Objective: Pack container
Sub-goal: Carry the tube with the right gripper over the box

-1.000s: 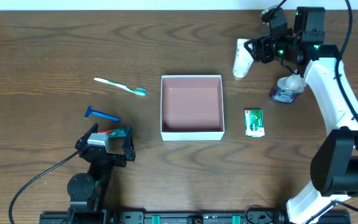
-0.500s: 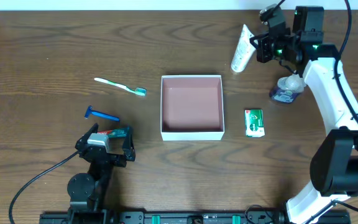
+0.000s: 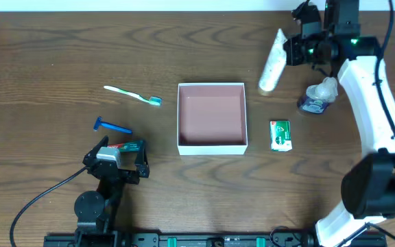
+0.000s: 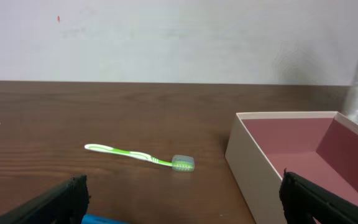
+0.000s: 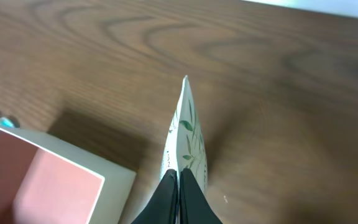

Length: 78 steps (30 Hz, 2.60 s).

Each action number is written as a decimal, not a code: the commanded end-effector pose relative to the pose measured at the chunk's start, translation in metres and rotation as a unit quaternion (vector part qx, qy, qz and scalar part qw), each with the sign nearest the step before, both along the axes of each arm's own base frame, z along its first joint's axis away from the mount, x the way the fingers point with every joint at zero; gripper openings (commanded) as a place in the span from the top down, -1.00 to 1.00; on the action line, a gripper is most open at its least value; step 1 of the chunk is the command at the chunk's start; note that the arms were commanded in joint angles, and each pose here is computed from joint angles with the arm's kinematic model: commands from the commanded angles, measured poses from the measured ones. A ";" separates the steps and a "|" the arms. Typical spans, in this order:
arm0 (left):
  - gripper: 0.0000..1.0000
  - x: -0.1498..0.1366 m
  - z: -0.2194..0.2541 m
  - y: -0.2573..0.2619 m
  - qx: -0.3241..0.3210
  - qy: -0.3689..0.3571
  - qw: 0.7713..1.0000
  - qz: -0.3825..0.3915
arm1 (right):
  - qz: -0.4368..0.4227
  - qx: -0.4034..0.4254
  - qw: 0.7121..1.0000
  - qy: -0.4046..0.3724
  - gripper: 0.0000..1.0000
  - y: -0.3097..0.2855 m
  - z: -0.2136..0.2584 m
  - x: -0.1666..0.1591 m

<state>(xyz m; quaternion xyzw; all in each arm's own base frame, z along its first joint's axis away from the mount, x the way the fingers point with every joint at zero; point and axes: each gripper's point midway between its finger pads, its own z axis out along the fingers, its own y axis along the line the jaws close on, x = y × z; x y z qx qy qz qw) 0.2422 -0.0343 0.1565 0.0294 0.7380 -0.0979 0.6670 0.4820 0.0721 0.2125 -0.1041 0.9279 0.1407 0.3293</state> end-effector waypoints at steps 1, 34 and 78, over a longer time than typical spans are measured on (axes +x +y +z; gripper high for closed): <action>-0.96 -0.001 -0.015 -0.004 0.001 0.022 1.000 -0.011 | -0.052 -0.004 0.994 -0.093 0.97 -0.005 0.098 -0.008; -0.96 -0.001 -0.015 -0.004 0.001 0.022 1.000 -0.011 | -0.046 0.006 0.998 -0.047 0.97 0.198 0.079 -0.078; -0.96 -0.001 -0.015 -0.004 0.001 0.022 1.000 -0.011 | -0.061 -0.005 0.998 -0.024 0.97 0.264 -0.007 -0.054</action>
